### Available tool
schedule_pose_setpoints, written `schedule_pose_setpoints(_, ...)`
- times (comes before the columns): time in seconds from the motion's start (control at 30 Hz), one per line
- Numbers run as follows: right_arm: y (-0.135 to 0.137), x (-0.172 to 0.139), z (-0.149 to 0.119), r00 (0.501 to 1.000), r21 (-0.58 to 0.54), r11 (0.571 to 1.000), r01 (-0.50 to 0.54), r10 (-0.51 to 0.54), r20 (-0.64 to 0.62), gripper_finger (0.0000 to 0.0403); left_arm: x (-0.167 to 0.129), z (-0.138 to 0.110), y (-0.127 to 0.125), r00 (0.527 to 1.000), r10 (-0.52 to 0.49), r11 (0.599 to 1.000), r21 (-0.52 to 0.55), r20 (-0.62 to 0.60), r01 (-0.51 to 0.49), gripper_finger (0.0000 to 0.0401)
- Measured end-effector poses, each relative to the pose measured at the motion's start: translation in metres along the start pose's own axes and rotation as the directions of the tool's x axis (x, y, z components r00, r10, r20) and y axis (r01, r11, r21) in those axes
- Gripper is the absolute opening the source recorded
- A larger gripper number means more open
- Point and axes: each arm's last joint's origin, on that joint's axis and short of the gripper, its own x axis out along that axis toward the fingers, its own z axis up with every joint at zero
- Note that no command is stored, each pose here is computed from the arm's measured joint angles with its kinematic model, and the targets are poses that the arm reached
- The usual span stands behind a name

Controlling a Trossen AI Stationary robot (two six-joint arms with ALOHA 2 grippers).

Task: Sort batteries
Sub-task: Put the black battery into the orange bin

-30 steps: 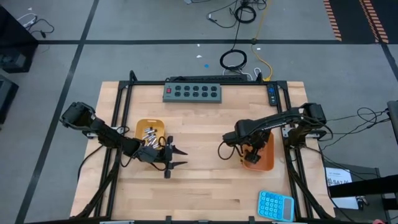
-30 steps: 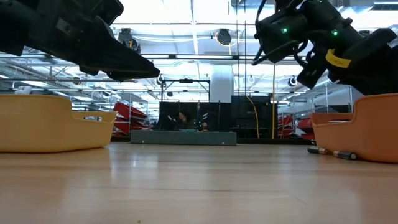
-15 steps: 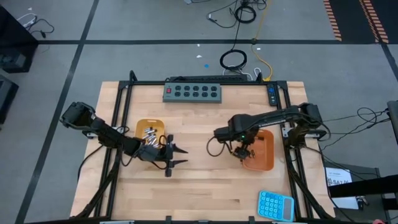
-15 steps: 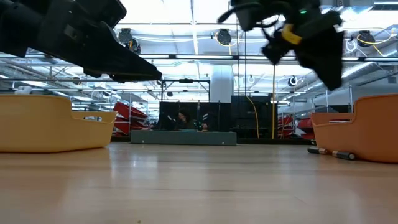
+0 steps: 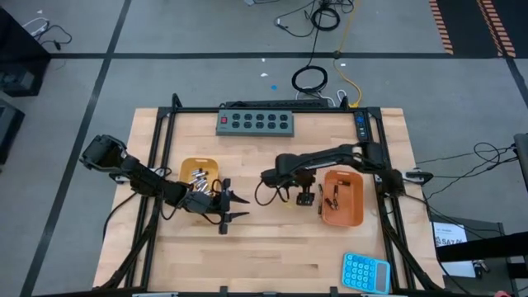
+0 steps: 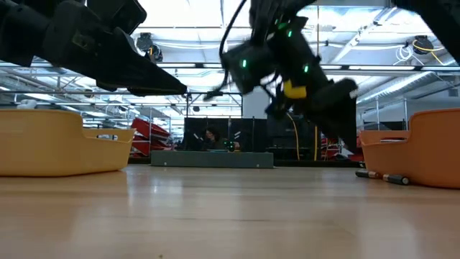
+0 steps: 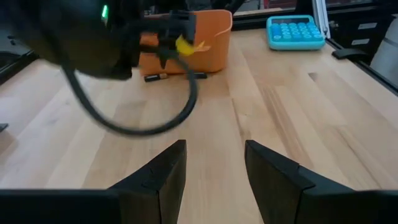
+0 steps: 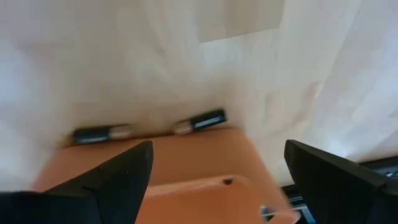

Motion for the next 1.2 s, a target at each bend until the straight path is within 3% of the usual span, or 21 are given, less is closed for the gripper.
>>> schedule_pose_setpoints(0.27,-0.021,0.027,0.022,0.995,-0.054,0.998,-0.01,0.005,-0.098,0.0334,0.0,-0.003,0.0,0.999,0.015,1.0,0.012,-0.031,-0.014,0.0173)
schedule_pose_setpoints(0.47,-0.015,0.038,0.029,0.99,-0.106,0.993,-0.052,0.037,-0.14,0.0329,0.0,-0.005,0.001,0.998,0.027,1.0,0.018,-0.053,-0.026,0.0173)
schedule_pose_setpoints(0.67,-0.007,0.044,0.027,0.983,-0.128,0.988,-0.085,0.062,-0.173,0.0328,0.0,-0.006,0.0,0.998,0.025,1.0,-0.003,-0.056,-0.025,0.0173)
schedule_pose_setpoints(1.0,-0.006,0.076,0.014,0.954,-0.152,0.986,-0.061,0.012,-0.3,0.0328,-0.002,-0.006,-0.004,0.998,0.022,1.0,0.0,-0.052,-0.022,0.0173)
schedule_pose_setpoints(1.2,-0.002,0.08,0.014,0.959,-0.169,0.984,-0.053,0.003,-0.283,0.0328,-0.002,-0.006,-0.003,0.998,0.03,1.0,0.004,-0.052,-0.029,0.0173)
